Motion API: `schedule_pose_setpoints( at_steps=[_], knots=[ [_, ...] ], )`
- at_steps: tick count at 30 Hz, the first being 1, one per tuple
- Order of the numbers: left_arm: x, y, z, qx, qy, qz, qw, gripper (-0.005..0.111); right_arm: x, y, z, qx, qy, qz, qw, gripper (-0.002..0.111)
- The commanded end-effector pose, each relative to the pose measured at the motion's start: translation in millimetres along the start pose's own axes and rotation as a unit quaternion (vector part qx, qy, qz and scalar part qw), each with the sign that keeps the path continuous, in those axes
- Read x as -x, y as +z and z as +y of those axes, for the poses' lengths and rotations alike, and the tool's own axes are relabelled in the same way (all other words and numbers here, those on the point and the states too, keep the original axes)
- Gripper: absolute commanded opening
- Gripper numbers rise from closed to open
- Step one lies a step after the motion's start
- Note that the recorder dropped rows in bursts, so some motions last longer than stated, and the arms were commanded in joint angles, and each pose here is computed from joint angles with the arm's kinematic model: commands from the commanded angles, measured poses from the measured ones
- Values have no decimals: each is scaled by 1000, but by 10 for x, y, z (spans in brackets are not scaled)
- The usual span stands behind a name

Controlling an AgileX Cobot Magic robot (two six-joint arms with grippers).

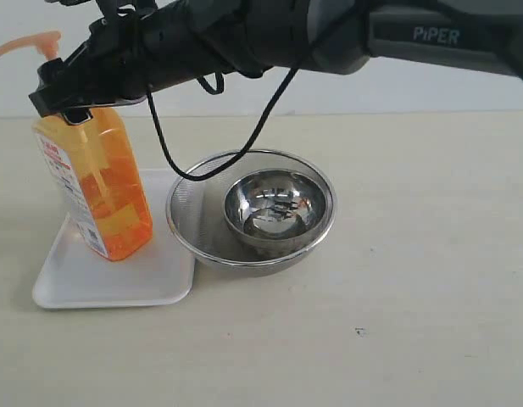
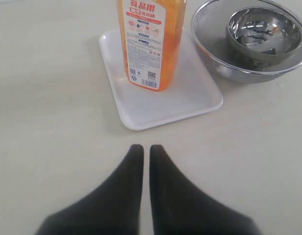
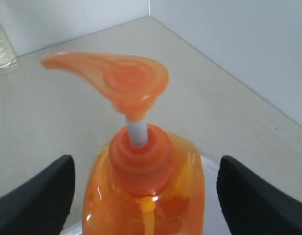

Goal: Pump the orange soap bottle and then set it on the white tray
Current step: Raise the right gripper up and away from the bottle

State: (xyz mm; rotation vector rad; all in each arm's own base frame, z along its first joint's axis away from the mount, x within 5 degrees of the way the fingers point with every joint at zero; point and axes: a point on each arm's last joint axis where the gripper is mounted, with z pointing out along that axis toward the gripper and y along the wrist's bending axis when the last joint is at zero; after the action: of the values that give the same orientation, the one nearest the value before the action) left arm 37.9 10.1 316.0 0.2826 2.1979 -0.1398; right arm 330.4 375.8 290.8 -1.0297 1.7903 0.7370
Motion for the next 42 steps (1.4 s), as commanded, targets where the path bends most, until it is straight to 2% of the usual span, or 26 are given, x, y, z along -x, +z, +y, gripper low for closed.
schedule_pose_setpoints(
  at_steps=[1,9,16,18,24,27,31,42],
  knots=[
    [-14,0,10,3,-6,0,1000,5,132,-173,27,1,-23,6,1000,72],
    [-12,0,9,2,-6,-1,1000,5,239,-452,55,-16,-49,57,997,72],
    [-5,0,11,3,-5,-5,1000,5,101,-562,-23,-62,-57,161,983,70],
    [1,0,23,10,-2,-8,1000,5,55,-582,-44,-73,-55,188,978,63],
    [9,0,37,17,2,-13,1000,5,-34,-624,-48,-73,-56,241,966,23],
    [9,0,37,17,2,-13,1000,5,-43,-629,-48,-72,-57,247,965,11],
    [9,0,37,17,2,-13,1000,5,-43,-629,-48,-72,-57,247,965,0],
    [9,0,37,17,2,-13,1000,5,-43,-629,-48,-72,-57,247,965,0]
  ],
)
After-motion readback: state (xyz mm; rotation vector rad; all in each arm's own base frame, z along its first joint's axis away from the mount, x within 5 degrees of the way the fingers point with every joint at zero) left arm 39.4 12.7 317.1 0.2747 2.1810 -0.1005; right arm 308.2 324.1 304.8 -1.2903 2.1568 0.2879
